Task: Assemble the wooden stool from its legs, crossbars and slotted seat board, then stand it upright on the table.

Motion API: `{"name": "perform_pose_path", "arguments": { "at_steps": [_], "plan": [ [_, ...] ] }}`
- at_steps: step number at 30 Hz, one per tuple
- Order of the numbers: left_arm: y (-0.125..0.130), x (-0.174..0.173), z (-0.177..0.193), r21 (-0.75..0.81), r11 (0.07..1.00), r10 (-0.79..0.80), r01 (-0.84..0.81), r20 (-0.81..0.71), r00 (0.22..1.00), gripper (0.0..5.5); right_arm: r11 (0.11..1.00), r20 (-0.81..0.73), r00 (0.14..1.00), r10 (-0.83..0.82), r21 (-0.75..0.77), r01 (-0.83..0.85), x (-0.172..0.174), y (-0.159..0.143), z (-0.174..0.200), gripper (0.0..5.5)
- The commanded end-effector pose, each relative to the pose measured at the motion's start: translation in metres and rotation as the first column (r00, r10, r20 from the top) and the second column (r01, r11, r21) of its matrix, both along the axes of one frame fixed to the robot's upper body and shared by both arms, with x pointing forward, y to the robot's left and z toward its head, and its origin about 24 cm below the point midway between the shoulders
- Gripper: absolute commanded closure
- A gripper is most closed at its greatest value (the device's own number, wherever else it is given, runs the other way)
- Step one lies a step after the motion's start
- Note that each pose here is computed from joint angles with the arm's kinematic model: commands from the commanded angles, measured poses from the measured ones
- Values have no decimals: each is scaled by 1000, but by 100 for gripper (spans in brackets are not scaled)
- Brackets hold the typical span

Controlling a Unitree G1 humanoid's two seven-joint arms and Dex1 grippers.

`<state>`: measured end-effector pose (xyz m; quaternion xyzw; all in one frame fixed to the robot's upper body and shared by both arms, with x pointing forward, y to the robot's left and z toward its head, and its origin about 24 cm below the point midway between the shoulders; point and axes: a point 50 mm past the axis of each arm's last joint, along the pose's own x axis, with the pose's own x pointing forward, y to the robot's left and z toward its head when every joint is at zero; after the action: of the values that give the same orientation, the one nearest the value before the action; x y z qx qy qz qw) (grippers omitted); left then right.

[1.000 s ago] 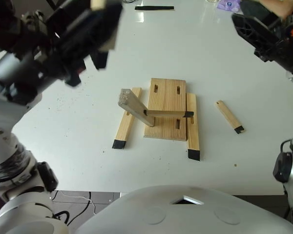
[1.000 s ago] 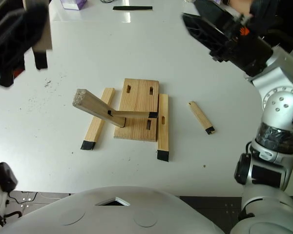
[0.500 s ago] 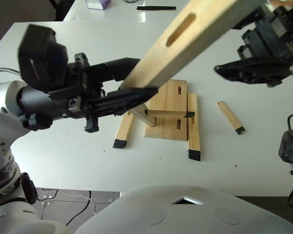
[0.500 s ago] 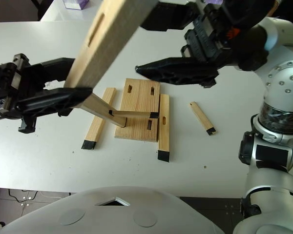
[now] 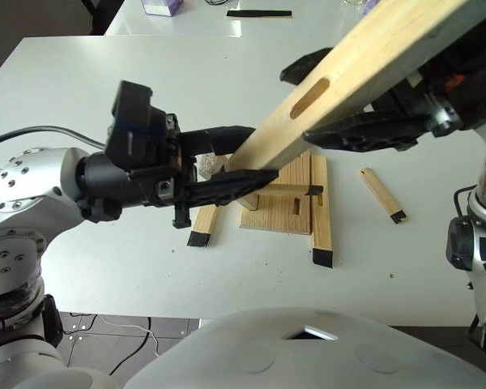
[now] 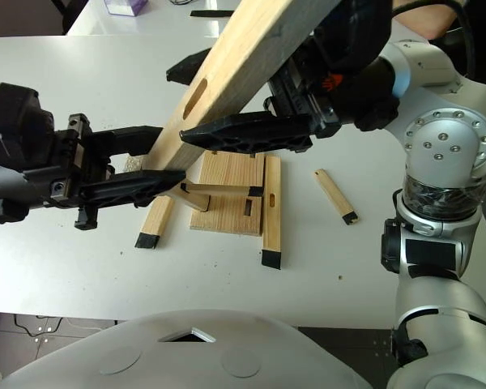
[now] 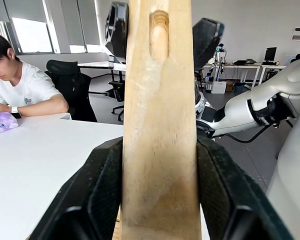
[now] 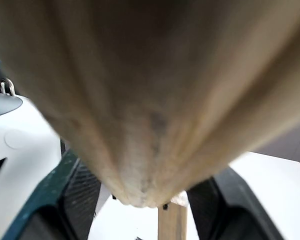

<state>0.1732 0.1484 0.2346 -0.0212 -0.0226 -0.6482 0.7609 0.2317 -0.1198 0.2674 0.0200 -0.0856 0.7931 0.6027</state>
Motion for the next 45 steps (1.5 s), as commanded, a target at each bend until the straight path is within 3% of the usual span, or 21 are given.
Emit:
{"name": "perform_pose_path", "arguments": {
  "at_steps": [1, 11, 12, 20, 27, 31, 35, 39, 45],
  "plan": [
    [3, 6, 2, -1, 1000, 30, -30, 30, 999, 349, 995, 30, 998, -63, -79, 65, 7, -9, -12, 344],
    [2, 11, 9, -24, 999, 44, -43, 45, 998, 349, 984, 52, 990, -135, -108, 139, 13, -21, -23, 344],
    [2, 14, 10, -38, 998, 60, -59, 26, 998, 313, 985, 57, 989, -140, -95, 145, 13, -20, -21, 344],
    [1, 25, 23, -106, 987, 129, -124, 42, 991, 195, 983, 106, 978, -181, 33, 178, 11, -22, 2, 347],
    [9, 30, 47, -281, 946, 177, -164, 24, 984, 186, 926, 150, 914, -377, 95, 367, 28, -55, 21, 347],
    [33, 41, 61, -355, 887, 316, -294, 3, 949, 186, 866, 214, 854, -474, -64, 497, 31, -85, 1, 347],
    [48, 51, 34, -207, 865, 467, -456, 5, 884, 186, 829, 249, 857, -452, -237, 506, 28, -95, -39, 347],
    [33, 52, -8, -21, 880, 476, -475, 40, 879, 186, 837, 232, 891, -390, -315, 448, 19, -84, -71, 348],
    [29, 50, -25, 62, 890, 447, -451, 70, 892, 186, 841, 196, 930, -311, -400, 365, 0, -75, -102, 348]
  ]
}}
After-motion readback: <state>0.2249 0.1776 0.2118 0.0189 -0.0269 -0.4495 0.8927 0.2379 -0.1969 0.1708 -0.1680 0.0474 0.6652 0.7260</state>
